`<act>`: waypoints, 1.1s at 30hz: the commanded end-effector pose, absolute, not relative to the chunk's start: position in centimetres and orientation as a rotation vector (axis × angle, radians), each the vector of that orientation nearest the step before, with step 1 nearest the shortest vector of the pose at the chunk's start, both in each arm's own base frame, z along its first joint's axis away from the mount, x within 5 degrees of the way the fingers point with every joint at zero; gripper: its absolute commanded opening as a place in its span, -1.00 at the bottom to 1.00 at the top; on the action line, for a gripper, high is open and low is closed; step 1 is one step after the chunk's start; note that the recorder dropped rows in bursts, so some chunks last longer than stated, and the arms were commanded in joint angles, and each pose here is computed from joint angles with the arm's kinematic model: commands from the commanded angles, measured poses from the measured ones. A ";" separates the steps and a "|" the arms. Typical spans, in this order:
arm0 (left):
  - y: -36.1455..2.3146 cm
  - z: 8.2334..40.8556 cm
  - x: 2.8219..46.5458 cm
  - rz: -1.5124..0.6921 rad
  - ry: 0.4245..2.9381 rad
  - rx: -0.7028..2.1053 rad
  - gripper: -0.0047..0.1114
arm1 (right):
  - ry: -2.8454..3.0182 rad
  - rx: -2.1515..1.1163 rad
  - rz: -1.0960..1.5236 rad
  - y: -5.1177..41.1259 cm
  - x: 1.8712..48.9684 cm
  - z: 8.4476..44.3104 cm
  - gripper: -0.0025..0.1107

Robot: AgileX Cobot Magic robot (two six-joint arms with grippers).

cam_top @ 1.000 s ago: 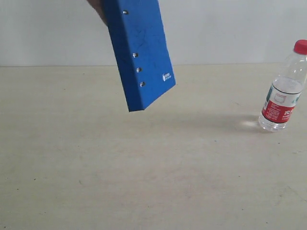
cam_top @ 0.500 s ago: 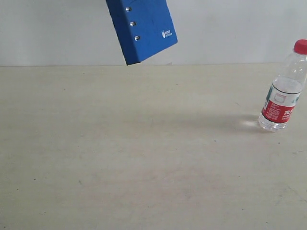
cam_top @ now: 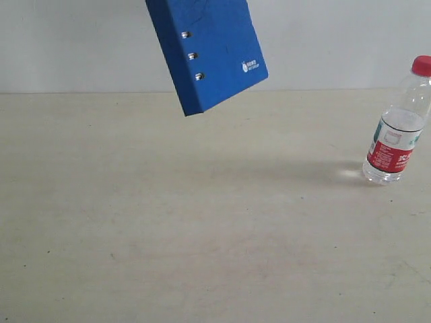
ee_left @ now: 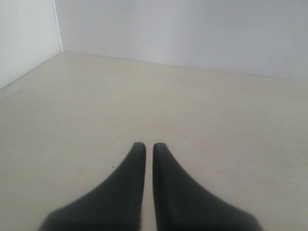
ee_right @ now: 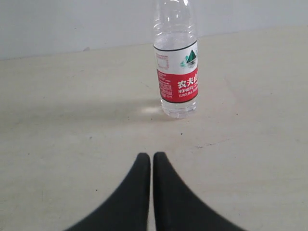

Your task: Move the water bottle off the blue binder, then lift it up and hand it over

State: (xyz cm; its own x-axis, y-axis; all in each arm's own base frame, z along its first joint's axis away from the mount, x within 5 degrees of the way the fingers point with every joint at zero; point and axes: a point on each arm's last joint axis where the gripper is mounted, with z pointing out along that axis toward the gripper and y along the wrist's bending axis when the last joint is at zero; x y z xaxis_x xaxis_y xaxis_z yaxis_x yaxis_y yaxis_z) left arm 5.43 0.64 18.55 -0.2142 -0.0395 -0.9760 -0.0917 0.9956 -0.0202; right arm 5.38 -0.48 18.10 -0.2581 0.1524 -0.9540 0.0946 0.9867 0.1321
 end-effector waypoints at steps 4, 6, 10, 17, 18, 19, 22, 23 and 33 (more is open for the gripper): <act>0.5 18.8 5.5 0.038 1.761 -0.080 -0.83 | 1.836 0.189 0.058 -0.5 5.4 18.1 -0.96; 0.3 18.9 5.5 0.008 1.754 -0.044 -0.83 | 1.841 0.185 0.054 -0.5 5.4 18.1 -0.96; -0.3 18.8 5.5 -0.072 1.761 0.049 -0.83 | 1.841 0.179 0.049 -0.5 5.4 18.1 -0.96; -0.4 18.8 5.5 -0.090 1.763 0.073 -0.83 | 1.833 0.177 0.051 -0.5 5.4 18.1 -0.96; -0.4 18.8 5.5 -0.090 1.763 0.073 -0.83 | 1.833 0.177 0.051 -0.5 5.4 18.1 -0.96; -0.4 18.8 5.5 -0.089 1.765 0.073 -0.83 | 1.833 0.177 0.051 -0.5 5.4 18.1 -0.96; -0.4 18.8 5.5 -0.089 1.765 0.073 -0.83 | 1.833 0.177 0.051 -0.5 5.4 18.1 -0.96; -0.4 18.8 5.5 -0.089 1.765 0.073 -0.83 | 1.828 0.176 0.051 -0.5 5.4 18.2 -0.96; -0.4 18.5 5.4 -0.080 1.792 0.080 -0.83 | 1.803 0.053 -0.125 -1.0 5.4 18.5 -0.96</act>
